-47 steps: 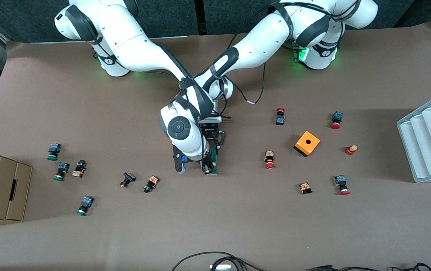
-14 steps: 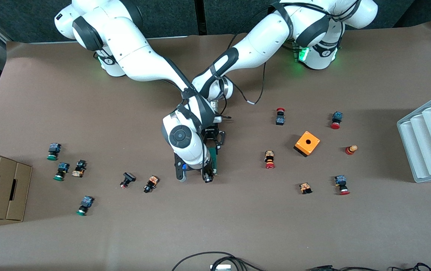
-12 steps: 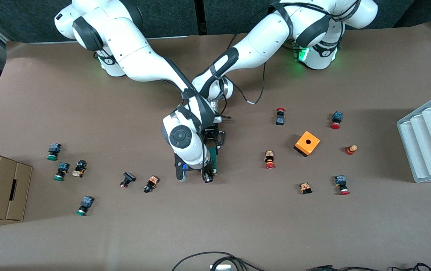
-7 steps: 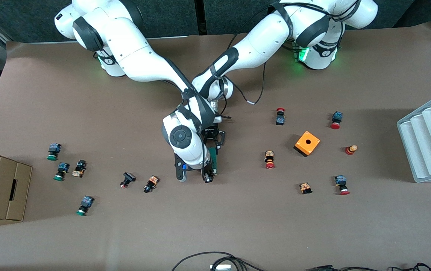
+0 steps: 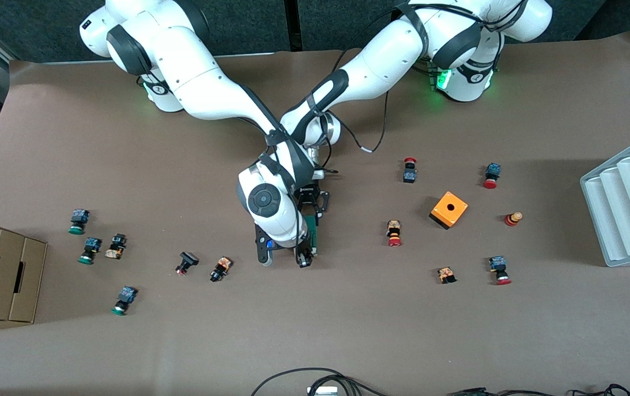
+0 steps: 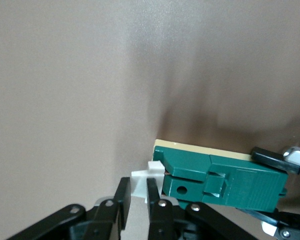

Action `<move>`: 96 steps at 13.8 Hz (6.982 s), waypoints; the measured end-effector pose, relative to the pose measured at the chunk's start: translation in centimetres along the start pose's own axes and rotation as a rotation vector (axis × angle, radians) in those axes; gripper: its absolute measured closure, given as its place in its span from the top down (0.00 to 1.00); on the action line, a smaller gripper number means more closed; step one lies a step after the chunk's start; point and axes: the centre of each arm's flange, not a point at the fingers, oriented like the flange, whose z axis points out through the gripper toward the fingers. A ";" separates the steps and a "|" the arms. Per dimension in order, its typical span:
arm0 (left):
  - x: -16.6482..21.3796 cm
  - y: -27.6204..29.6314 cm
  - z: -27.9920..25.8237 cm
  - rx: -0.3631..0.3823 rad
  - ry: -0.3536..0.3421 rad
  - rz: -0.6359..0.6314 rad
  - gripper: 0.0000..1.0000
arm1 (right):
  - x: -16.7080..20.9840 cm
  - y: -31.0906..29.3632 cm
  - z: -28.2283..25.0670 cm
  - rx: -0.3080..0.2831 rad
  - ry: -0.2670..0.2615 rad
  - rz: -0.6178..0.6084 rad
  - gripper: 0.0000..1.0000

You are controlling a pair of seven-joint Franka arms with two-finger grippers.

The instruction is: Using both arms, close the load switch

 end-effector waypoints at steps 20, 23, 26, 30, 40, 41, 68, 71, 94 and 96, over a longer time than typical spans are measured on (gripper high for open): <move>-0.2 -0.2 0.2 0.005 0.004 0.007 1.00 | 22.7 0.1 -36.4 -0.097 -0.096 -0.678 1.00; 0.5 0.0 0.3 0.032 -0.021 0.032 1.00 | 30.7 4.0 -41.4 -0.145 -0.118 -0.852 1.00; 3.1 0.6 -0.4 0.077 -0.085 0.080 1.00 | 38.2 7.1 -44.7 -0.180 -0.103 -1.042 1.00; 6.3 1.5 -1.8 0.070 -0.107 0.074 1.00 | 44.1 10.0 -46.8 -0.208 -0.043 -1.291 1.00; 21.6 2.5 -7.1 0.047 -0.263 0.076 1.00 | 44.3 9.5 -47.4 -0.210 0.033 -1.382 1.00; 23.8 2.4 -8.0 0.038 -0.282 0.078 1.00 | 44.3 9.5 -47.5 -0.209 0.036 -1.382 1.00; 59.1 -38.7 2.4 -0.176 -0.770 -0.016 1.00 | 42.5 7.8 -46.3 -0.193 0.066 -1.426 1.00; 57.6 -44.1 4.4 -0.097 -0.858 -0.051 1.00 | 42.5 7.8 -46.3 -0.193 0.066 -1.426 1.00; 53.7 -57.3 6.2 -0.037 -1.107 -0.175 1.00 | 42.1 7.7 -46.2 -0.193 0.066 -1.433 1.00; 53.7 -57.1 5.7 -0.039 -1.132 -0.170 1.00 | 42.1 7.7 -46.2 -0.193 0.066 -1.433 1.00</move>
